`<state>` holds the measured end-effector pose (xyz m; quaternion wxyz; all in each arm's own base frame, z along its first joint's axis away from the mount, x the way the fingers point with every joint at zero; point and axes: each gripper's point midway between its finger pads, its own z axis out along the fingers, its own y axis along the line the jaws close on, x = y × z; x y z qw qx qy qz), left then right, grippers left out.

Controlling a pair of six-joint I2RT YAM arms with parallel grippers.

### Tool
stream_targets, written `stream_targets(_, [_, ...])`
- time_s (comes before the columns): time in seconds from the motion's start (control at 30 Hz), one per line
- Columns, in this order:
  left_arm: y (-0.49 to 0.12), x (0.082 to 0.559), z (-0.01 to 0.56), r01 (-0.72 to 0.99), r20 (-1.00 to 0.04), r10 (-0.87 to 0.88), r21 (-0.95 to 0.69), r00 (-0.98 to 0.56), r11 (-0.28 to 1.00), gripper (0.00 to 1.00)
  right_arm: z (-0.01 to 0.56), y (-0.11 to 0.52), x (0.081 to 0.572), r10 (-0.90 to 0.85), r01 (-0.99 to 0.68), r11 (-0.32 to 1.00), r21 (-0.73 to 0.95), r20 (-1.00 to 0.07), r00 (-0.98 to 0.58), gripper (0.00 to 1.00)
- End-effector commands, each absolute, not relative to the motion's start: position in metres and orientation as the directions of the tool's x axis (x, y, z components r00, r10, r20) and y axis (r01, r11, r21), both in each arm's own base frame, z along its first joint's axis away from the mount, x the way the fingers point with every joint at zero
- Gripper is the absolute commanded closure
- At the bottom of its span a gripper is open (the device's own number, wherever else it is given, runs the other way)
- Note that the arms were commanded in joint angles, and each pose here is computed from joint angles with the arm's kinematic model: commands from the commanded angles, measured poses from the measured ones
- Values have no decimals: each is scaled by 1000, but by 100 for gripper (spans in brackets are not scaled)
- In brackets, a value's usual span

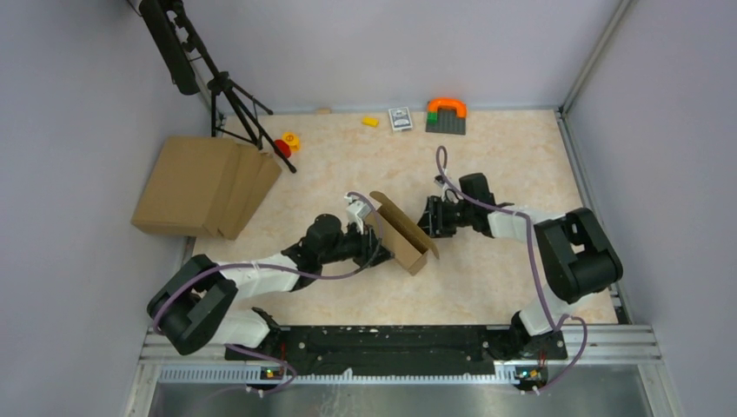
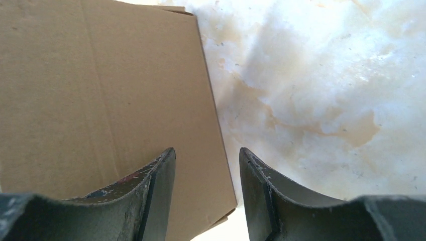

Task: Fold the paper box

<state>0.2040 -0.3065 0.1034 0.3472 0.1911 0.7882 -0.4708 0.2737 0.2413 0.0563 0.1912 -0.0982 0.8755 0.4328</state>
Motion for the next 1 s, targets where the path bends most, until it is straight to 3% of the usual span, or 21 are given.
stream_targets(0.0, [-308,210,112,645,-748,-14,-582,-664,496,74,59,235,278,-10,-360,646,673,-464,-886,51])
stream_targets(0.4, [-316,224,134,662,-767,16,-543,-641,517,67,76,236,281,-38,-396,652,646,-495,-868,51])
stream_targets(0.97, [-312,229,95,571,-611,197,-508,-766,645,55,86,255,269,-106,-463,682,567,-549,-829,51])
